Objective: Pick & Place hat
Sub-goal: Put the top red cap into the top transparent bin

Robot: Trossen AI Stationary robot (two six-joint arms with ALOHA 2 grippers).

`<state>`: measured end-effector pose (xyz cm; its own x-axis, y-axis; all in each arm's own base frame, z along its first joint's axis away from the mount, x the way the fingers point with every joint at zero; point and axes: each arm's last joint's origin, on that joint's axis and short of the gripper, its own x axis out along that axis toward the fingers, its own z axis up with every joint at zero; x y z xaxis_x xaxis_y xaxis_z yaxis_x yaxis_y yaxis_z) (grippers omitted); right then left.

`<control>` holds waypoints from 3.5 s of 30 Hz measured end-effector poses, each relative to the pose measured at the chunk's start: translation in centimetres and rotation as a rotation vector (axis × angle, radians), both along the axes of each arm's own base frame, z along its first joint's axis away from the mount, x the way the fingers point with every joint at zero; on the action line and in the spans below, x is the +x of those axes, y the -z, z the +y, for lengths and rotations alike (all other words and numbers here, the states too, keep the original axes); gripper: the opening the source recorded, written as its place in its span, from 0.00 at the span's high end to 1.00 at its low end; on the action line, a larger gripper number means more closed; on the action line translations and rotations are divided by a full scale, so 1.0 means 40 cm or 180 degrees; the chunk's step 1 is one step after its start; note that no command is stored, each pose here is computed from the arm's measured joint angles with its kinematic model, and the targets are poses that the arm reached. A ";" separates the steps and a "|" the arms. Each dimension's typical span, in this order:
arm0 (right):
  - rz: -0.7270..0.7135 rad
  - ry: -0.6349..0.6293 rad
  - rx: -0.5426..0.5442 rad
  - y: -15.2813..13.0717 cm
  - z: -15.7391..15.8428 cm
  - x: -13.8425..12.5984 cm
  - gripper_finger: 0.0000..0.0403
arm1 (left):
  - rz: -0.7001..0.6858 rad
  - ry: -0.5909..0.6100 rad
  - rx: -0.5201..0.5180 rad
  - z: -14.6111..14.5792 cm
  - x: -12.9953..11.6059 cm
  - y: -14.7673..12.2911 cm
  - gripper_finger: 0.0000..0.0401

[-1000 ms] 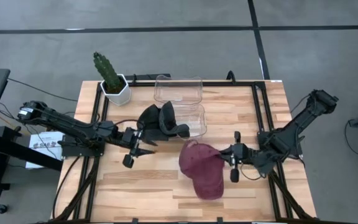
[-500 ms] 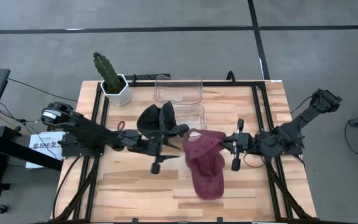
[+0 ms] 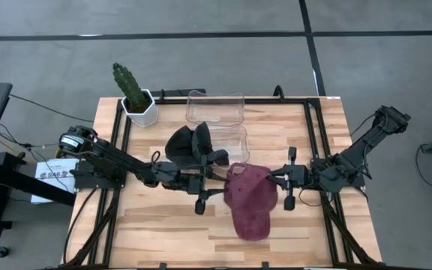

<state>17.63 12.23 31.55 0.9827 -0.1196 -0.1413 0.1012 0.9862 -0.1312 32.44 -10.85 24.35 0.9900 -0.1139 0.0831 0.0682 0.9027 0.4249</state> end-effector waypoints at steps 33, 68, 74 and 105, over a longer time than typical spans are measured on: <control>-0.0857 0.0095 -0.1031 -0.234 0.013 0.091 1.00 | 0.0073 -0.0123 -0.0347 -0.004 0.006 0.018 0.67; -0.0565 0.0363 -0.1029 -0.225 0.039 0.085 0.99 | 0.0508 -0.0121 -0.0480 -0.036 -0.079 -0.049 0.97; -0.0412 -0.0045 -0.0959 -0.201 0.063 0.074 1.00 | 0.0668 -0.0157 -0.0410 -0.026 -0.116 -0.077 0.97; 0.0062 -0.0861 -0.0311 -0.192 0.081 0.035 0.94 | 0.0942 -0.0295 -0.0537 -0.003 -0.123 -0.065 0.97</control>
<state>19.03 15.45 39.22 0.9780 0.1324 -0.1612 -0.1672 0.9596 -0.2262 27.54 -10.98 26.95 0.9795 -0.0316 -0.1990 0.0807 0.9665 0.2435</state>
